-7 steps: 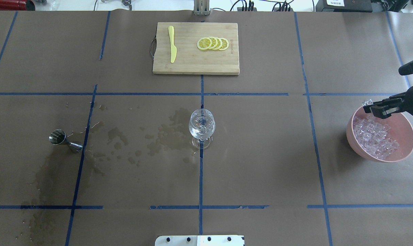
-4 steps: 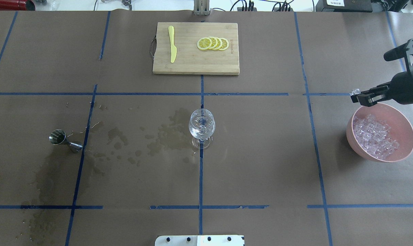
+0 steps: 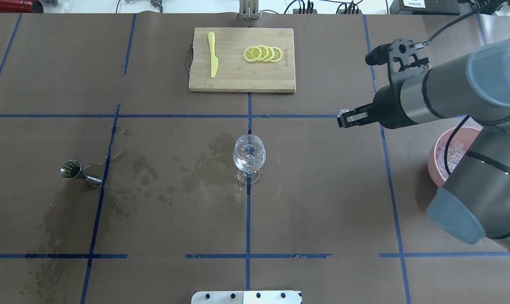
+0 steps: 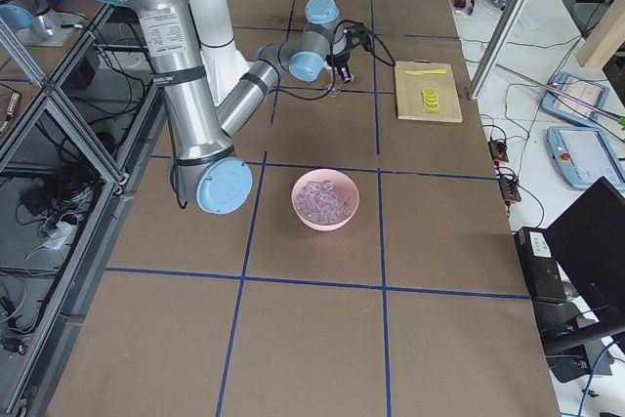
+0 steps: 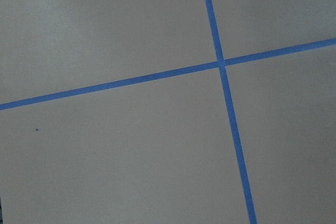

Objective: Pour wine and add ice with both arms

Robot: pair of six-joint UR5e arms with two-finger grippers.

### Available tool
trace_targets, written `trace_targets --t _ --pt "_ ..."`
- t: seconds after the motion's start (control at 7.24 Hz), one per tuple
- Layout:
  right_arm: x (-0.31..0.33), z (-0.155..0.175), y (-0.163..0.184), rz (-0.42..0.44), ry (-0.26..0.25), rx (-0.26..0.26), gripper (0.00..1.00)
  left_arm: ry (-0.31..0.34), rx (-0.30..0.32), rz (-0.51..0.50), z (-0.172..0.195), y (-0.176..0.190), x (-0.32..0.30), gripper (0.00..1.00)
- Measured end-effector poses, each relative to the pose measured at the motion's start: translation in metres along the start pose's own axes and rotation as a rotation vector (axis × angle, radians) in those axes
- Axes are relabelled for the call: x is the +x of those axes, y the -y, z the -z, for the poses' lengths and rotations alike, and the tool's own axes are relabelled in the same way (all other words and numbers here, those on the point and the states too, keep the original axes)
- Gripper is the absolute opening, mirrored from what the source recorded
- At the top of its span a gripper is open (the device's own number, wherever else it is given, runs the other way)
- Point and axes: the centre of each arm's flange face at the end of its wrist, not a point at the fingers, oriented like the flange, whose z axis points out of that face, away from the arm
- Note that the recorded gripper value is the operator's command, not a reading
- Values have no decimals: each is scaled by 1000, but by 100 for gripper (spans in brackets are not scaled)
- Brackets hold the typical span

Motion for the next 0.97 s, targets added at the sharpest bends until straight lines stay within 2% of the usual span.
trace_targets --t 0.28,0.55,0.97 --pt "-84 -12 -4 -4 -48 -9 0 -2 1 3 0 1 0 100" --pt "-149 -11 -5 -18 -95 -21 0 -4 1 4 0 1 -1 100" --pt "-193 -25 10 -21 -164 -27 0 -6 1 5 0 1 -1 100"
